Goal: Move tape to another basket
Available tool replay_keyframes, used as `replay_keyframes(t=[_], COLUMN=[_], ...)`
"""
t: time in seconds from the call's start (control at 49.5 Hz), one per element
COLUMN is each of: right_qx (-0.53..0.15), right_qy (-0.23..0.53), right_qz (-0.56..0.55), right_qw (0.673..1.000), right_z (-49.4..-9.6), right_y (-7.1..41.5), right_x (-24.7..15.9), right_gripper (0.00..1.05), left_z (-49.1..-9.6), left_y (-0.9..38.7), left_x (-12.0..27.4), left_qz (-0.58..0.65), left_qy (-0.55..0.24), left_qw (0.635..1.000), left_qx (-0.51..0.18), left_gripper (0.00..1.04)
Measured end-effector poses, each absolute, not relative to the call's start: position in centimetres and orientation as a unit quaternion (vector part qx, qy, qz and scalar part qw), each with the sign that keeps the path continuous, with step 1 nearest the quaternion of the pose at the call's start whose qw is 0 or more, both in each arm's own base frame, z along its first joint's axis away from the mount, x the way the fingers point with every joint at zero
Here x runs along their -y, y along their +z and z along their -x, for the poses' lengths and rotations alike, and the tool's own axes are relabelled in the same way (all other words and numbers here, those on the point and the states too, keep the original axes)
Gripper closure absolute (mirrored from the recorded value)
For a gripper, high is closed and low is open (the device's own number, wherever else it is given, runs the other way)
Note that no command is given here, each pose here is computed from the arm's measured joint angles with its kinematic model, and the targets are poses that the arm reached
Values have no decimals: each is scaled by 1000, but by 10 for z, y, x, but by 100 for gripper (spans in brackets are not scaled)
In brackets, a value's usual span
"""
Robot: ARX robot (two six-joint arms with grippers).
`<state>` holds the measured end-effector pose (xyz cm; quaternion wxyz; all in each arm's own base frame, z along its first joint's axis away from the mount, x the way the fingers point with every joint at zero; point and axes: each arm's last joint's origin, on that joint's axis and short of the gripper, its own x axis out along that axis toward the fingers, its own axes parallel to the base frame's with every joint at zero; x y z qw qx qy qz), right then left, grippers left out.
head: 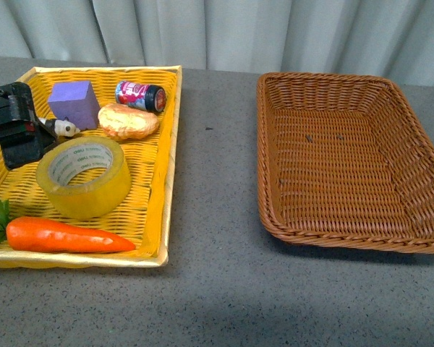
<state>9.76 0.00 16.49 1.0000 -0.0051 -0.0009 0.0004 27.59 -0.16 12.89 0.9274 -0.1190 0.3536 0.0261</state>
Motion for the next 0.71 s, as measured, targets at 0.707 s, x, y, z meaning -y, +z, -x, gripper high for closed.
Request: replay_keyframes(t=[0.707], right_qx=[1], right_qy=[0], right_qz=[5], right_qw=[1000], right_z=[-98], right_y=[165], right_x=[0], right_gripper=[9], left_z=[-323], left_y=[86], left_x=[1], left_qz=[101], left_qy=[38], left_qw=[896], left_qx=[-431], left_gripper=[7])
